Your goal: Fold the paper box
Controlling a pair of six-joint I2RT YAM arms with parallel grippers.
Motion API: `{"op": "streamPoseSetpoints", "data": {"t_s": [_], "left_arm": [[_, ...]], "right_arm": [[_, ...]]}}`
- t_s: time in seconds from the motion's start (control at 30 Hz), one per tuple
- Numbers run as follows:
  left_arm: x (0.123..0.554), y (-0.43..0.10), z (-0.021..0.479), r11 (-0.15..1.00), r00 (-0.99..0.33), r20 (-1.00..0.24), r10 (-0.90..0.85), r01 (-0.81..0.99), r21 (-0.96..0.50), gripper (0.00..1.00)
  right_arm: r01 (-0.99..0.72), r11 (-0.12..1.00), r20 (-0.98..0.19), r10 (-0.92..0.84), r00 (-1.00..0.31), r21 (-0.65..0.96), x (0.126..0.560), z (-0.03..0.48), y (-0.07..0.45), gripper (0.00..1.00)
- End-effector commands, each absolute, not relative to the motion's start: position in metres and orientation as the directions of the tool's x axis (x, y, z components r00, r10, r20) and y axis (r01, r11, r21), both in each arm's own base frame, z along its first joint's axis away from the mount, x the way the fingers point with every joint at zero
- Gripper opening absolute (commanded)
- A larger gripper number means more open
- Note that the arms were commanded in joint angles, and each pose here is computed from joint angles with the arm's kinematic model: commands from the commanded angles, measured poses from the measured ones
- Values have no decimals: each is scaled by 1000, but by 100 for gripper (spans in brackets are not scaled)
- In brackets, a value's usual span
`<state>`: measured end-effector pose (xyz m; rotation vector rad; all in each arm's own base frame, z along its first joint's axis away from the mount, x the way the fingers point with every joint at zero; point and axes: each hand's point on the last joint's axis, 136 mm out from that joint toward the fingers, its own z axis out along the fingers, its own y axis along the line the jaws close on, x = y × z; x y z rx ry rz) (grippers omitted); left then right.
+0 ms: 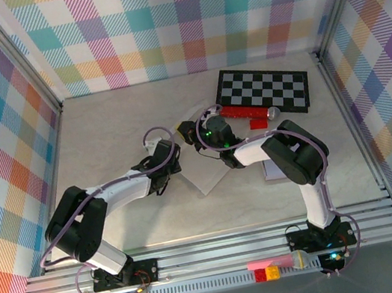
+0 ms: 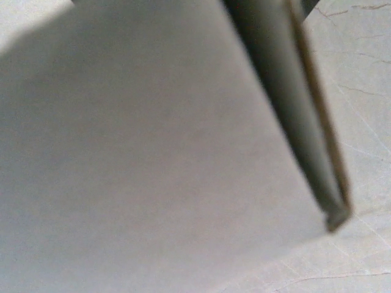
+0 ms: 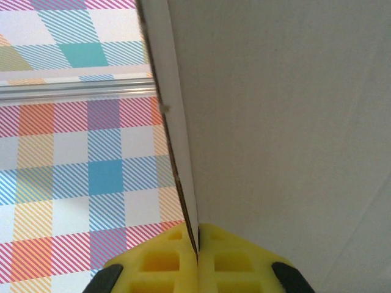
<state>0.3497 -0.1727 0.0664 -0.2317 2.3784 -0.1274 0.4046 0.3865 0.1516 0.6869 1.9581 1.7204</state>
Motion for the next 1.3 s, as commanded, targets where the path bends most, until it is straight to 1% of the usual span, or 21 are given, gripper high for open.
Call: {"op": "streamPoseSetpoints", "data": {"t_s": [0.0, 0.07, 0.1, 0.13, 0.33, 0.53, 0.63, 0.67, 0.73, 0.83, 0.93, 1.1, 1.17, 1.23, 1.27], "left_arm": [[356, -192, 61, 979, -733, -655, -184, -78, -188, 10], [357, -193, 59, 981, -738, -651, -177, -77, -180, 17], [357, -193, 58, 981, -739, -650, -175, -78, -176, 19], [358, -193, 57, 982, -740, -650, -173, -79, -171, 20], [358, -190, 51, 985, -746, -645, -164, -88, -148, 12], [359, -187, 47, 988, -758, -635, -153, -103, -115, 12], [360, -187, 44, 989, -764, -628, -151, -108, -105, 6], [361, -188, 45, 989, -763, -628, -150, -108, -105, 6], [362, -189, 45, 989, -764, -629, -146, -107, -100, 6], [363, -189, 47, 990, -764, -629, -141, -108, -91, 10], [364, -190, 47, 990, -765, -629, -138, -105, -90, 12], [365, -193, 45, 991, -770, -623, -135, -97, -95, 11], [365, -193, 45, 990, -769, -624, -137, -97, -97, 8], [366, -193, 46, 990, -764, -630, -140, -102, -97, 0], [366, -192, 47, 990, -762, -632, -141, -104, -95, 0]], "right_arm": [[159, 151, 59, 516, -854, 976, 368, 130, 406, 0], [162, 150, 62, 519, -853, 975, 368, 130, 406, 0], [164, 151, 63, 520, -852, 975, 368, 129, 406, 0], [164, 148, 64, 522, -851, 975, 369, 130, 405, 0], [169, 150, 65, 530, -846, 974, 370, 130, 404, 0], [175, 153, 69, 530, -845, 972, 368, 124, 401, 0], [173, 162, 63, 526, -848, 971, 366, 118, 399, 0], [169, 163, 60, 524, -849, 972, 365, 117, 399, 0], [161, 156, 58, 520, -852, 975, 365, 113, 397, 0], [167, 161, 60, 524, -850, 973, 364, 107, 394, 0], [168, 161, 60, 525, -849, 973, 363, 105, 393, 0], [176, 168, 63, 528, -847, 970, 364, 104, 392, 0], [177, 165, 65, 528, -847, 970, 364, 105, 391, 0], [176, 165, 64, 529, -846, 970, 364, 106, 391, 0], [176, 166, 63, 531, -845, 970, 364, 107, 391, 0]]}}
